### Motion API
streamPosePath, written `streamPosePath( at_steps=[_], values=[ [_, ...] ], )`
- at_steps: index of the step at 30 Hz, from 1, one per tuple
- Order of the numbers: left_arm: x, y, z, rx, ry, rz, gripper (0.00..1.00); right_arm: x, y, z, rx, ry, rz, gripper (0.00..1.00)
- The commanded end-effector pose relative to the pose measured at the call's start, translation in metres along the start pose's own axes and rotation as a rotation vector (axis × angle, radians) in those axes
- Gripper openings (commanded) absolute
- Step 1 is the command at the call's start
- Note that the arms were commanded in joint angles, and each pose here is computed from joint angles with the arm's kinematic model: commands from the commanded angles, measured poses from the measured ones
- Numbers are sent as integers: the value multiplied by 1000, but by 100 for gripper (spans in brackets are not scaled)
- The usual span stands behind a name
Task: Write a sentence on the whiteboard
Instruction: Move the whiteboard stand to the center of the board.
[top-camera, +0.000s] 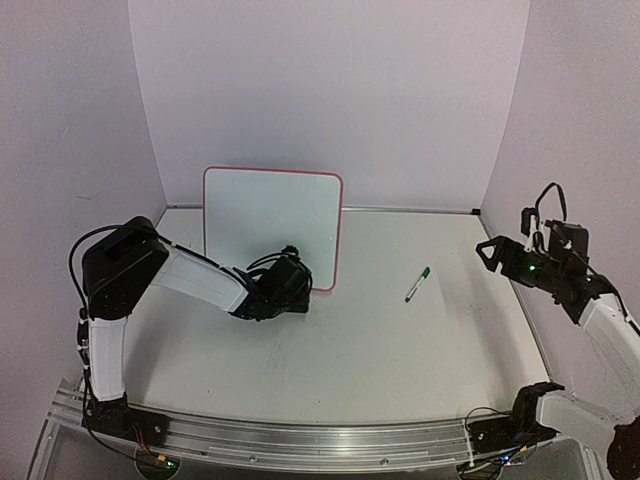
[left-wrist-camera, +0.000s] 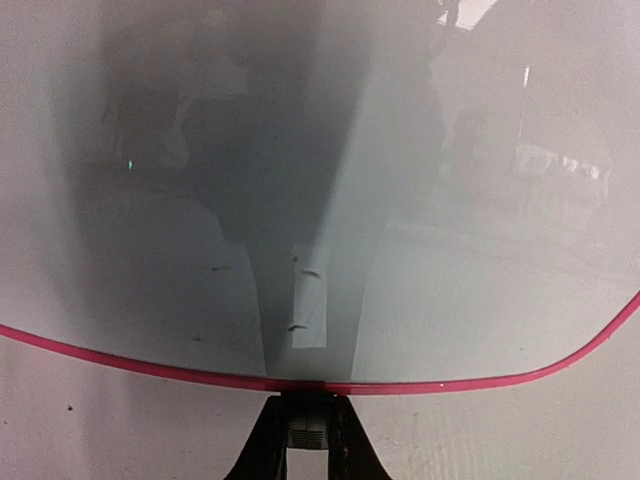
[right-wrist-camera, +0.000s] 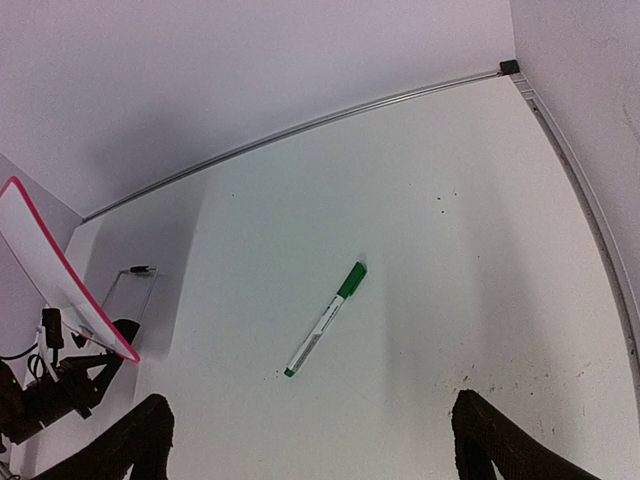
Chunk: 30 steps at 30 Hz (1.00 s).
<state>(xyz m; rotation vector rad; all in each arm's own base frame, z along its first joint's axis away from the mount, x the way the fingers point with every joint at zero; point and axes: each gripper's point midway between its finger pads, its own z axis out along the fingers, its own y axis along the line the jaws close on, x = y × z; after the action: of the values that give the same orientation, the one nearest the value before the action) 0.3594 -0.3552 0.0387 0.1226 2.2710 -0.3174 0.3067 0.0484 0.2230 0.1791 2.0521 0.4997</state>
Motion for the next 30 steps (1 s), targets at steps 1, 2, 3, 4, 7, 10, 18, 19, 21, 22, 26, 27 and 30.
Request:
streamPosePath(
  at_steps=[1,2,3,4,7,10,18,19,21,22,26,27,30],
  values=[
    [-34,-33,-6,-42,-133,-81,0,-1,-2,-1,11,-12,1,93],
    [-32,-42,-7,-45,-132,-80,0,-1,-2,-1,11,-11,1,93],
    [-31,-50,-8,-38,-132,-86,0,0,-2,-1,11,-11,2,93],
    [-29,-55,-7,-37,-129,-83,0,1,-3,-1,12,-10,3,93],
    [-20,-64,-5,-38,-120,-104,0,2,-3,-2,13,-9,4,93],
    [-8,-77,-5,-40,-99,-117,0,5,-4,-1,14,-5,6,93],
    [3,-103,-2,-29,-83,-107,0,11,-12,3,50,15,33,93],
    [5,-104,0,-29,-77,-104,0,12,-13,4,55,24,37,93],
    [9,-104,2,-24,-66,-105,1,14,-15,5,65,32,48,93],
    [12,-107,3,-13,-54,-105,4,15,-17,6,70,37,58,93],
    [16,-118,7,39,-39,-98,10,21,-23,10,93,56,85,92],
    [15,-121,8,49,-38,-95,11,22,-24,11,97,60,91,92],
    [16,-128,10,82,-33,-94,16,24,-25,13,103,72,94,92]
  ],
)
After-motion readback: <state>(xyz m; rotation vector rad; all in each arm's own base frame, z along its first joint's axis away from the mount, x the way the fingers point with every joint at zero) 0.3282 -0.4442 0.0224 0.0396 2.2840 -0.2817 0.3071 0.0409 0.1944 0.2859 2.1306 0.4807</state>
